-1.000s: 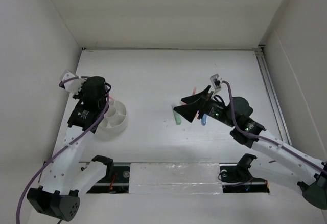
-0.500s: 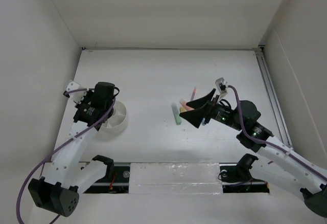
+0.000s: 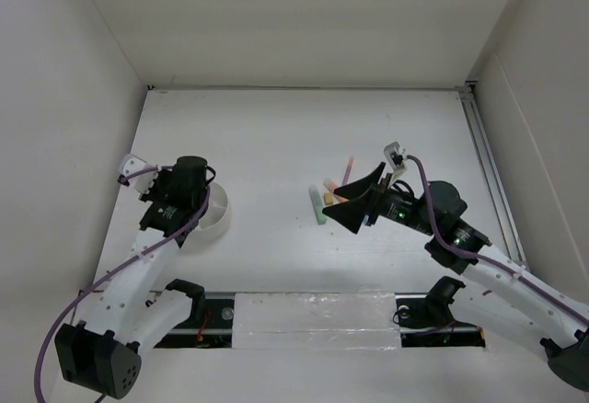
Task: Sort the stationery into containers
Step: Place the pen in the storage box.
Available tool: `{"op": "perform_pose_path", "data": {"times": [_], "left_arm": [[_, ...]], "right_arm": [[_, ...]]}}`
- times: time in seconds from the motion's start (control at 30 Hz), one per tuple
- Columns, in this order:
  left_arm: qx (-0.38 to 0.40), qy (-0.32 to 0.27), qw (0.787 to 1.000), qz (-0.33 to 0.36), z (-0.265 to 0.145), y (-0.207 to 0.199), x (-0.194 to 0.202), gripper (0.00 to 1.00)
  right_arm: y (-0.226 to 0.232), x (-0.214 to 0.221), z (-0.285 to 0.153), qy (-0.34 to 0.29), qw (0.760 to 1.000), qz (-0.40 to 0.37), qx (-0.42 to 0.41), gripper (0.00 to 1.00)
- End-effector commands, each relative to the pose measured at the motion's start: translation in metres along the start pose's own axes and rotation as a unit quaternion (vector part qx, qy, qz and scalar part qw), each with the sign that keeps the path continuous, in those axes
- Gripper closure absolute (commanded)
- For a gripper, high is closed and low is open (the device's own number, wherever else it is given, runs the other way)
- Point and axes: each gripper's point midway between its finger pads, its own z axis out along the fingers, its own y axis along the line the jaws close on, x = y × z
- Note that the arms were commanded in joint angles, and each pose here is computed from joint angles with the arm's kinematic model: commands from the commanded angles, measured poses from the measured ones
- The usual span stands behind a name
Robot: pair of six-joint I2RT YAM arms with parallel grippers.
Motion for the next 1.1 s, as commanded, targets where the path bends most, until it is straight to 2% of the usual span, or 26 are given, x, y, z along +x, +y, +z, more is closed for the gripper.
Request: {"op": "perform_pose_path", "data": {"times": [0.0, 0.4, 1.07], "left_arm": [[0.001, -0.040, 0.999, -0.029, 0.003, -0.008, -0.015, 1.00], [-0.009, -0.035, 0.999, 0.003, 0.011, -0.004, 0.005, 1.00], [0.027, 0.000, 0.999, 0.032, 0.013, 0.003, 0.036, 1.00]], "right_arm": [[0.007, -0.007, 0.001, -0.005, 1.000, -0.010, -0.016, 0.00], [0.006, -0.008, 0.006, -0.001, 1.000, -0.008, -0.014, 0.00], [-0.004, 0.007, 0.003, -0.007, 1.000, 0.014, 0.005, 0.00]]}}
